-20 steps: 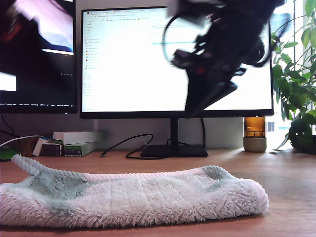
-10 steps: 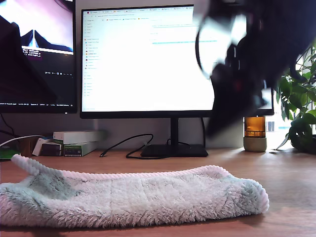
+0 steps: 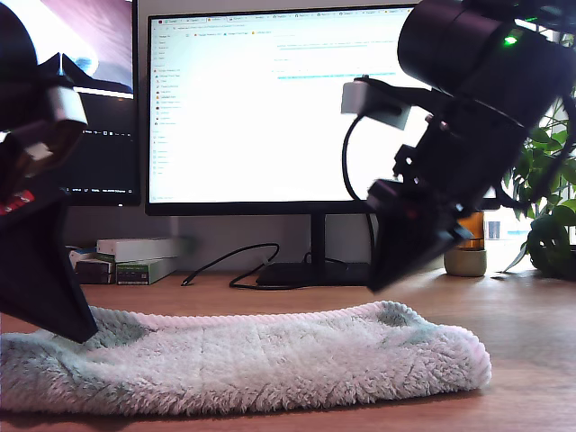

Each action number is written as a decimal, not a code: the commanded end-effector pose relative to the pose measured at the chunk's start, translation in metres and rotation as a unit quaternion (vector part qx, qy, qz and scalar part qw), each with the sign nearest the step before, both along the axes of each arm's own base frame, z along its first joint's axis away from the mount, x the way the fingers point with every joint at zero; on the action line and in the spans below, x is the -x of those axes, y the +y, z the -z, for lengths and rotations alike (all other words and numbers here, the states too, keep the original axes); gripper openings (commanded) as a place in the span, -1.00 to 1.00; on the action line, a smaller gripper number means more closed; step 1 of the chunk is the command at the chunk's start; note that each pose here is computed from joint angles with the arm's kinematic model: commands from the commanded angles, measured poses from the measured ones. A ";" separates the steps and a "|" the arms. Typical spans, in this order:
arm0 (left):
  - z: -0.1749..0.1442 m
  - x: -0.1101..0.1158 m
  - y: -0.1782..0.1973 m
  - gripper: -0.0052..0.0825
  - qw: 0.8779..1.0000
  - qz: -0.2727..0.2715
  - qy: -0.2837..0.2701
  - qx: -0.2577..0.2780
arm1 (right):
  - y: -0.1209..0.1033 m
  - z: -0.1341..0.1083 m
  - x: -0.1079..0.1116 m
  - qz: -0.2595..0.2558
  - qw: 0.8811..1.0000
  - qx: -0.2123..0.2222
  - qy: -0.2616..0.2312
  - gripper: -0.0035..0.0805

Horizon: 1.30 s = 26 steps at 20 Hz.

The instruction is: Fold the tea towel to a neat square and place it to the right

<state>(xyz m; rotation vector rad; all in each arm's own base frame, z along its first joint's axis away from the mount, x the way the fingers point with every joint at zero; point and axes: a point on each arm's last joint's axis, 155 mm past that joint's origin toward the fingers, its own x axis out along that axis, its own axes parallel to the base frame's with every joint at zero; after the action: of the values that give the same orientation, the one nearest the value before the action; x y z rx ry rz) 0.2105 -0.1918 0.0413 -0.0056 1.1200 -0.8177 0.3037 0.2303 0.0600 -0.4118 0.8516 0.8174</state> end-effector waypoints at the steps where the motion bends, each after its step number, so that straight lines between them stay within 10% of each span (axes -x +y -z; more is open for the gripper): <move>1: 0.002 -0.005 0.004 -0.93 1.000 -0.013 0.012 -0.004 | 0.004 -0.001 -0.006 -0.011 1.000 0.000 0.003 -0.93; 26: 0.065 -0.047 0.042 -0.93 0.987 -0.027 0.032 -0.157 | -0.037 0.063 0.030 0.015 0.977 0.150 0.153 -0.93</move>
<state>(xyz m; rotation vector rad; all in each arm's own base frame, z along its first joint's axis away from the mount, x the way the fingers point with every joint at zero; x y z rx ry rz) 0.2731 -0.1673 0.0080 0.1645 1.1889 -0.6329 0.2881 0.2021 0.0116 -0.5296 1.1967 0.7461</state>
